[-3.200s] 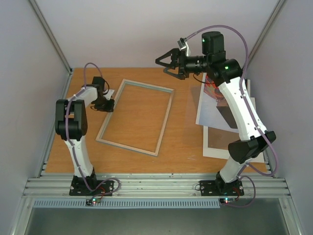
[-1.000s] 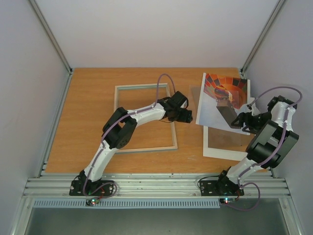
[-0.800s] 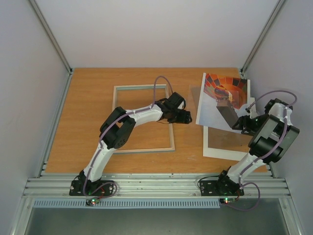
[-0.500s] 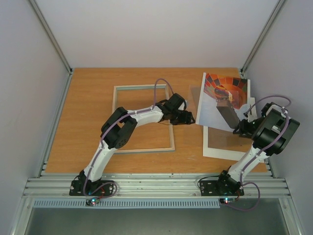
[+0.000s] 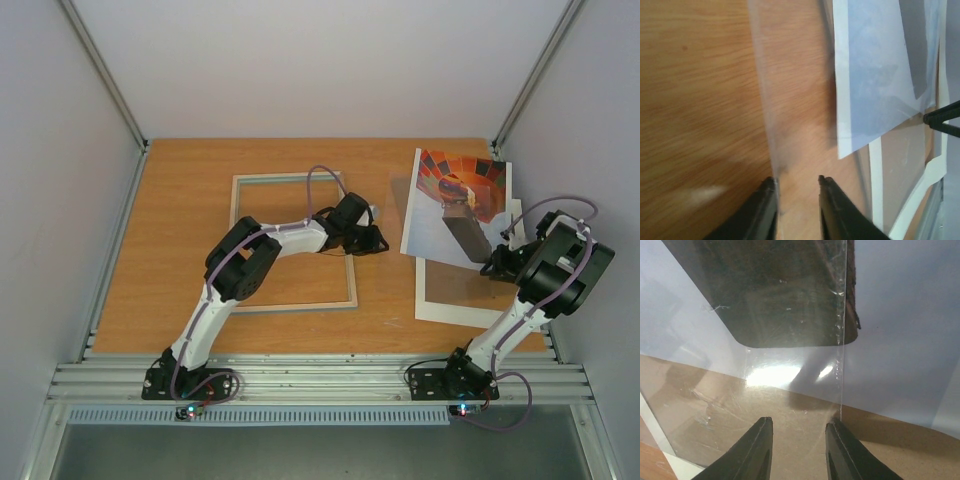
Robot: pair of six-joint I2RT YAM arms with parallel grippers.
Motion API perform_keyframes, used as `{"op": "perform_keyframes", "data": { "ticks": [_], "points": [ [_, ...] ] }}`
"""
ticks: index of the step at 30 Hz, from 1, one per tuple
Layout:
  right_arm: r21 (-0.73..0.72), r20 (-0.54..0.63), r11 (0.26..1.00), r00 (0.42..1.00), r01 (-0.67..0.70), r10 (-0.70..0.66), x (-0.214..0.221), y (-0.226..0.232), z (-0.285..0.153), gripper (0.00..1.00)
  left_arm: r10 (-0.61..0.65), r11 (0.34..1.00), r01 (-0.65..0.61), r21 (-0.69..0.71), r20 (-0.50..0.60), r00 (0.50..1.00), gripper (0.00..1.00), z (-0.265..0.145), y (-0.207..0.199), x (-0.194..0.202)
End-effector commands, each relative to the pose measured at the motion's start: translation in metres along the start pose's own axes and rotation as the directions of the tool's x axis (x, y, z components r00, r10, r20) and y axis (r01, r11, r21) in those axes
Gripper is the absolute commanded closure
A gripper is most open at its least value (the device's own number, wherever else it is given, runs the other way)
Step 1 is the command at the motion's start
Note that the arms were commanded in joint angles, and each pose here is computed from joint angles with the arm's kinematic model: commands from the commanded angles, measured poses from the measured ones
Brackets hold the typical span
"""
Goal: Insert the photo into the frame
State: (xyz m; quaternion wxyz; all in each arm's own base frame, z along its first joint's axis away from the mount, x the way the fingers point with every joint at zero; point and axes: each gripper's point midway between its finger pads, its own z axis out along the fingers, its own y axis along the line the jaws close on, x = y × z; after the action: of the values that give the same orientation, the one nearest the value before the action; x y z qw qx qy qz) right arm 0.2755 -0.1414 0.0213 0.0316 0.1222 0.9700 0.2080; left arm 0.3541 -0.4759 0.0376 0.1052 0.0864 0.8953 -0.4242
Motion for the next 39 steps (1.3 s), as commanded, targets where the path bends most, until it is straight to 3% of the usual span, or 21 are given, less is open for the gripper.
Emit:
{"op": "perform_keyframes", "data": {
  "ticks": [1,6,10,13,17,22,25,31,39],
  "points": [
    [0.014,-0.042,1.000,0.999,0.006,-0.005,0.006,-0.012,0.026,0.69,0.097,0.977,-0.100,0.191,0.025,0.995,0.84,-0.013,-0.068,-0.003],
    [0.015,-0.040,1.000,0.999,0.011,-0.010,0.008,-0.011,0.027,0.69,0.076,0.965,-0.078,0.249,0.017,0.997,0.99,-0.021,-0.079,-0.005],
    [0.007,0.002,1.000,1.000,0.028,-0.028,0.003,-0.001,0.009,0.66,0.047,0.958,-0.057,0.280,0.041,0.998,1.00,-0.047,-0.084,-0.018],
    [-0.048,0.084,0.998,0.996,0.040,-0.036,-0.009,0.022,-0.021,0.53,0.030,0.951,-0.044,0.305,0.050,0.998,1.00,-0.074,-0.082,-0.026],
    [-0.188,0.214,0.981,0.977,0.047,-0.006,-0.025,0.068,-0.067,0.28,0.012,0.955,-0.031,0.296,0.067,0.998,1.00,-0.116,-0.069,-0.037],
    [-0.345,0.322,0.934,0.947,0.096,0.021,-0.039,0.129,-0.113,0.14,-0.010,0.971,-0.008,0.238,0.074,0.997,1.00,-0.171,-0.040,-0.038],
    [-0.399,0.351,0.908,0.936,0.129,0.022,-0.042,0.161,-0.120,0.11,-0.010,0.977,-0.007,0.215,0.078,0.997,0.99,-0.197,-0.026,-0.026],
    [-0.485,0.269,0.862,0.963,0.148,-0.014,-0.039,0.220,-0.076,0.10,-0.090,0.990,0.080,0.113,0.086,0.992,1.00,-0.227,0.032,-0.008],
    [-0.474,0.142,0.870,0.987,0.138,-0.079,-0.037,0.252,-0.008,0.11,-0.170,0.983,0.174,-0.064,0.057,0.984,1.00,-0.249,0.115,0.021]
  ]
}}
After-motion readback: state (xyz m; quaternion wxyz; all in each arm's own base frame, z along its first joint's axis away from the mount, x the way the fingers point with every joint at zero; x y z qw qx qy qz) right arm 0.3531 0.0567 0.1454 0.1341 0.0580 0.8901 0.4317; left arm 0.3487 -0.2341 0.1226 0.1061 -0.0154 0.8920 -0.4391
